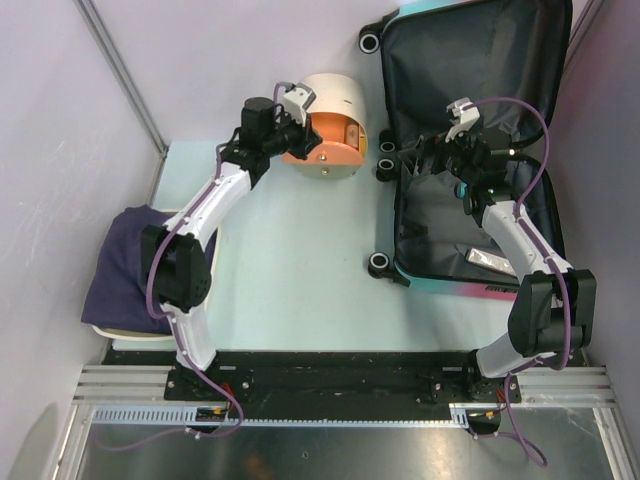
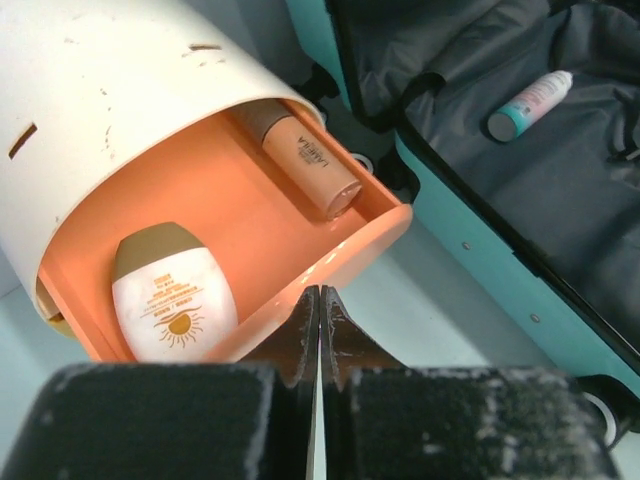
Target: Open, take out, and arrange the luggage
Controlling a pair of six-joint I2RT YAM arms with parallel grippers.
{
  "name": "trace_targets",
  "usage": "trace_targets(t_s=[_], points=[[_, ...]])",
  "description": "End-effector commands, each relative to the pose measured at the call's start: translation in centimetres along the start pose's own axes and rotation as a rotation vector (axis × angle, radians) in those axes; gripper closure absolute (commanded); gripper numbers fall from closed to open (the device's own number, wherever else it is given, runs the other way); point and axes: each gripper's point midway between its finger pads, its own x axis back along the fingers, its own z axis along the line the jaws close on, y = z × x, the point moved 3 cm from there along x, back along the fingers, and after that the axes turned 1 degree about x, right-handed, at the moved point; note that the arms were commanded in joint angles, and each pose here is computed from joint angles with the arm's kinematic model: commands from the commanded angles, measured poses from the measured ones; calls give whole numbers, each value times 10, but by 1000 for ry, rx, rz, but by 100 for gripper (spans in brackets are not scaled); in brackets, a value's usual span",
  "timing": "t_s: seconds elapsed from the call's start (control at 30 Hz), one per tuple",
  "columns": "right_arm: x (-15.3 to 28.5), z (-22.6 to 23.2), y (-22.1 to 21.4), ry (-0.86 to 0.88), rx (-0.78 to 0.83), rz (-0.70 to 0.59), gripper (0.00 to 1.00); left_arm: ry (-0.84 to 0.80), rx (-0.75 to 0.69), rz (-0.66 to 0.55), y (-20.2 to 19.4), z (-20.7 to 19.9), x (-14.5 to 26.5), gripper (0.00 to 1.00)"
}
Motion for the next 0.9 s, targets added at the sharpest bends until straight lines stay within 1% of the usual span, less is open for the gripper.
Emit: trace_targets(t_s=[0.0, 0.07, 0.2, 0.27, 0.47, 0.5, 0.67, 0.87], points=[[0, 0, 16, -2, 17, -36, 0, 59, 41, -25, 10, 11, -12, 100], [0, -1, 16, -3, 16, -35, 0, 57, 67, -26, 10, 12, -16, 100], [0, -3, 14, -14, 19, -28, 0, 5, 66, -13, 4, 4, -14, 100], [0, -3, 13, -16, 17, -24, 0, 8, 66, -2, -1, 4, -13, 100], [-2, -4, 10, -12, 10, -22, 0, 78, 76, 34, -19, 16, -18, 100], [-3, -4, 10, -12, 11, -21, 0, 84, 54, 39, -20, 19, -19, 100], [-4, -6, 10, -13, 6, -18, 0, 127, 46, 64, -32, 28, -25, 100], [-7, -6, 8, -7, -8, -14, 0, 162, 32, 32, -21, 43, -44, 100]])
